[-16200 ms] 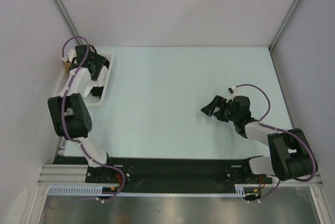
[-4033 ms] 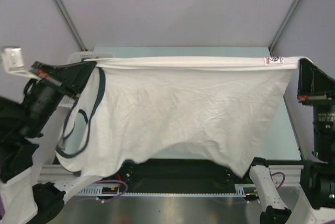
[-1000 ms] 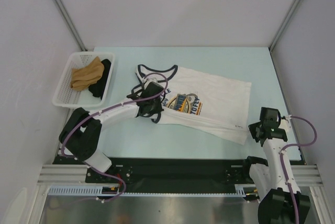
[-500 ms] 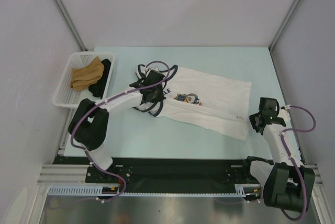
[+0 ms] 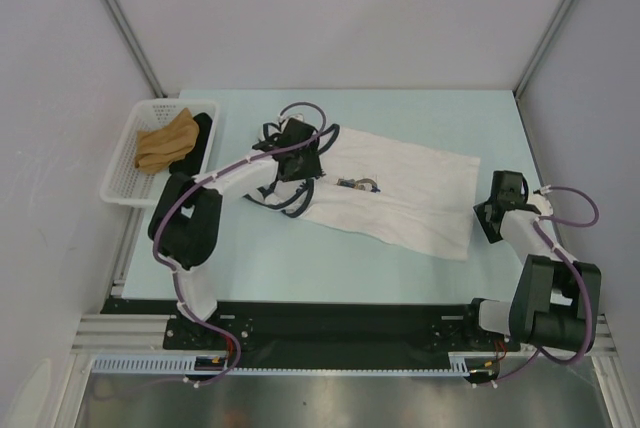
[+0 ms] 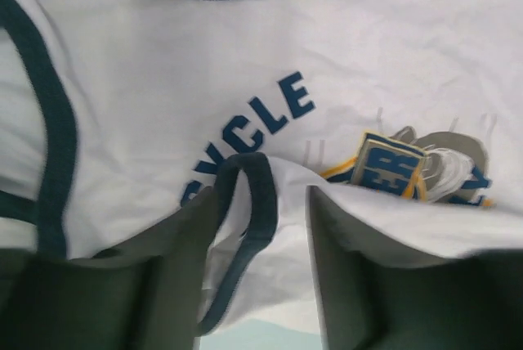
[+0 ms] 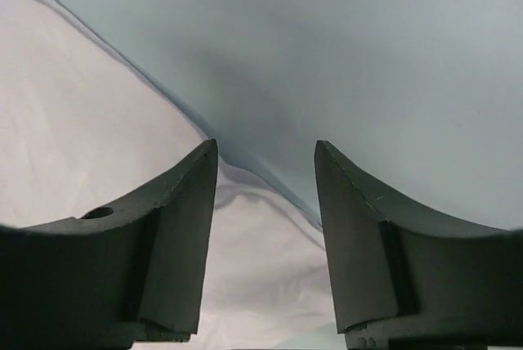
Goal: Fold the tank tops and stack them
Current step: Fold the tank top
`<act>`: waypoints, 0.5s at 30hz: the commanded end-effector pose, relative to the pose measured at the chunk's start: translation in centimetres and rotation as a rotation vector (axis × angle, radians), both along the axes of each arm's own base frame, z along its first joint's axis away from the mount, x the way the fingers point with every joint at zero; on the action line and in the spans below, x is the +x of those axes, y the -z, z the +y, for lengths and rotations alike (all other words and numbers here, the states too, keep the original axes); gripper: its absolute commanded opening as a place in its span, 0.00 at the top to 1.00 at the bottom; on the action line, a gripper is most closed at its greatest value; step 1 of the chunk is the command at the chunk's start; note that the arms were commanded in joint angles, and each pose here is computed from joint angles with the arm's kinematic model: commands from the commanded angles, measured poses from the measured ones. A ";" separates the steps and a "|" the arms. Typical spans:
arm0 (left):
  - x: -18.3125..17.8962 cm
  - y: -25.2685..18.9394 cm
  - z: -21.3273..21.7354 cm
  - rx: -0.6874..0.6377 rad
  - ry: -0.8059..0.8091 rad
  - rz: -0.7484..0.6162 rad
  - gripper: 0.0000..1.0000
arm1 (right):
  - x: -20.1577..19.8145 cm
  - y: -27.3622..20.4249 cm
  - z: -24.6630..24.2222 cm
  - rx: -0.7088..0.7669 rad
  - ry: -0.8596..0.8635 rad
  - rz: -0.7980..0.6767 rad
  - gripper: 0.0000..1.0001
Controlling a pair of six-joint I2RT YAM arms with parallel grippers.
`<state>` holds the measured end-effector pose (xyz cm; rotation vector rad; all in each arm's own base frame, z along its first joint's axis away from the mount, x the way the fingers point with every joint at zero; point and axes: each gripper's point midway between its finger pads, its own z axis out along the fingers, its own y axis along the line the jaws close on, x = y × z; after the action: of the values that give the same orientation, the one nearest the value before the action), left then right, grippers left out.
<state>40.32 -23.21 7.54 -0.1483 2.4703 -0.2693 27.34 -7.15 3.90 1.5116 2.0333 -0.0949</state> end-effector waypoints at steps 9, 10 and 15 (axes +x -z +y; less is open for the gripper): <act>-0.4 -5.5 4.5 -0.008 -0.063 -0.116 0.00 | -0.2 -6.0 -0.5 -0.099 -0.062 -0.107 0.27; -1.0 -5.4 5.6 -0.007 -0.082 -0.109 0.00 | -0.6 -5.8 0.3 -0.080 -0.087 -0.105 0.30; -2.3 -3.8 10.1 -0.043 -0.205 -0.053 0.07 | -3.3 -4.6 2.9 0.009 -0.138 -0.103 0.32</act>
<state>38.47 -16.25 11.65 -0.2832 2.3812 -0.2533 26.46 -5.88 10.23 1.3382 1.9526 0.0172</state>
